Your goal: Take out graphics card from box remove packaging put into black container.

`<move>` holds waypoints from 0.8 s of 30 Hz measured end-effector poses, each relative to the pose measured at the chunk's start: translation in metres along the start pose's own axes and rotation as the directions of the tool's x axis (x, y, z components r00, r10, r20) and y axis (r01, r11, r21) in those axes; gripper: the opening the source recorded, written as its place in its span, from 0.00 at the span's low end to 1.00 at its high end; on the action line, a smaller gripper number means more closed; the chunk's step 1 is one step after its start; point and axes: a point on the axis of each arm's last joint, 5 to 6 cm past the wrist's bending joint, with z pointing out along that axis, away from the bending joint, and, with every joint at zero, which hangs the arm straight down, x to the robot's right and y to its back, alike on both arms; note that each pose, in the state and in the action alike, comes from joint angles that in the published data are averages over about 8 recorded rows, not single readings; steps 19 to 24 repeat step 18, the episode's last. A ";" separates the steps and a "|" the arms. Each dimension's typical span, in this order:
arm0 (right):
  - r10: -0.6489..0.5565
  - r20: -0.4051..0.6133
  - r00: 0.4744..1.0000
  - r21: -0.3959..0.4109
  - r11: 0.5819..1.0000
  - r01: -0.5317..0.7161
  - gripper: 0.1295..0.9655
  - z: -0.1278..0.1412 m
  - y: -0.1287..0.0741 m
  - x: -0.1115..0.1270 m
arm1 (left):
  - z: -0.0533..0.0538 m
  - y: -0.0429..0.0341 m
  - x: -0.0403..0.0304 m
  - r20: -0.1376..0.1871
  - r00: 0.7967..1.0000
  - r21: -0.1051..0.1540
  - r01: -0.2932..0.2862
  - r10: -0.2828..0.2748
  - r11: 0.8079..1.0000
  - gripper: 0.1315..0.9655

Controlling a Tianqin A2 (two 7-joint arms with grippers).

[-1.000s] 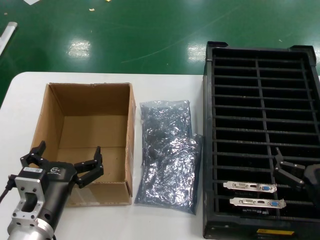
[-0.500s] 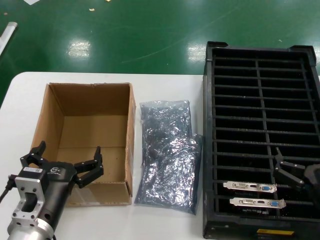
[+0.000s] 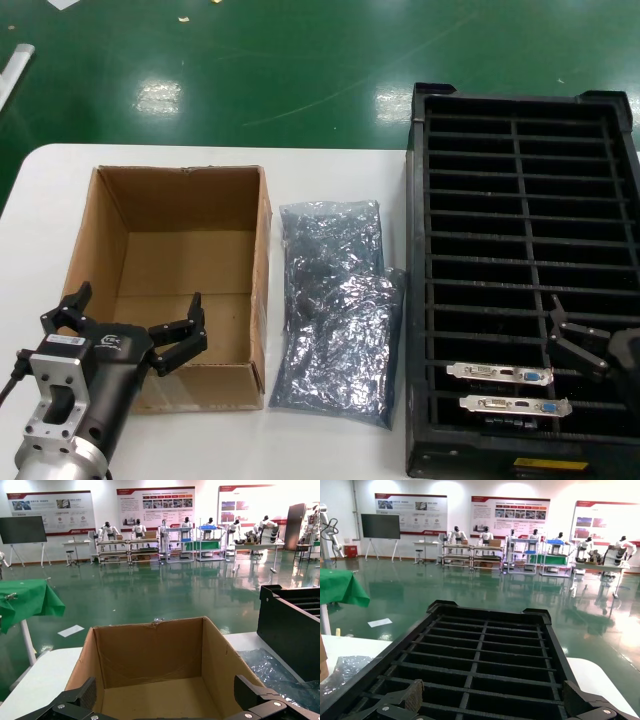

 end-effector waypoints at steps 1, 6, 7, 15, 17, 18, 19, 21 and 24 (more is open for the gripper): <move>0.000 0.000 1.000 0.000 1.000 0.000 1.00 0.000 0.000 0.000 | 0.000 0.0000 0.0000 0.000 1.000 0.000 0.000 0.000 1.000 1.00; 0.000 0.000 1.000 0.000 1.000 0.000 1.00 0.000 0.000 0.000 | 0.000 0.0000 0.0000 0.000 1.000 0.000 0.000 0.000 1.000 1.00; 0.000 0.000 1.000 0.000 1.000 0.000 1.00 0.000 0.000 0.000 | 0.000 0.0000 0.0000 0.000 1.000 0.000 0.000 0.000 1.000 1.00; 0.000 0.000 1.000 0.000 1.000 0.000 1.00 0.000 0.000 0.000 | 0.000 0.0000 0.0000 0.000 1.000 0.000 0.000 0.000 1.000 1.00; 0.000 0.000 1.000 0.000 1.000 0.000 1.00 0.000 0.000 0.000 | 0.000 0.0000 0.0000 0.000 1.000 0.000 0.000 0.000 1.000 1.00; 0.000 0.000 1.000 0.000 1.000 0.000 1.00 0.000 0.000 0.000 | 0.000 0.0000 0.0000 0.000 1.000 0.000 0.000 0.000 1.000 1.00; 0.000 0.000 1.000 0.000 1.000 0.000 1.00 0.000 0.000 0.000 | 0.000 0.0000 0.0000 0.000 1.000 0.000 0.000 0.000 1.000 1.00; 0.000 0.000 1.000 0.000 1.000 0.000 1.00 0.000 0.000 0.000 | 0.000 0.0000 0.0000 0.000 1.000 0.000 0.000 0.000 1.000 1.00; 0.000 0.000 1.000 0.000 1.000 0.000 1.00 0.000 0.000 0.000 | 0.000 0.0000 0.0000 0.000 1.000 0.000 0.000 0.000 1.000 1.00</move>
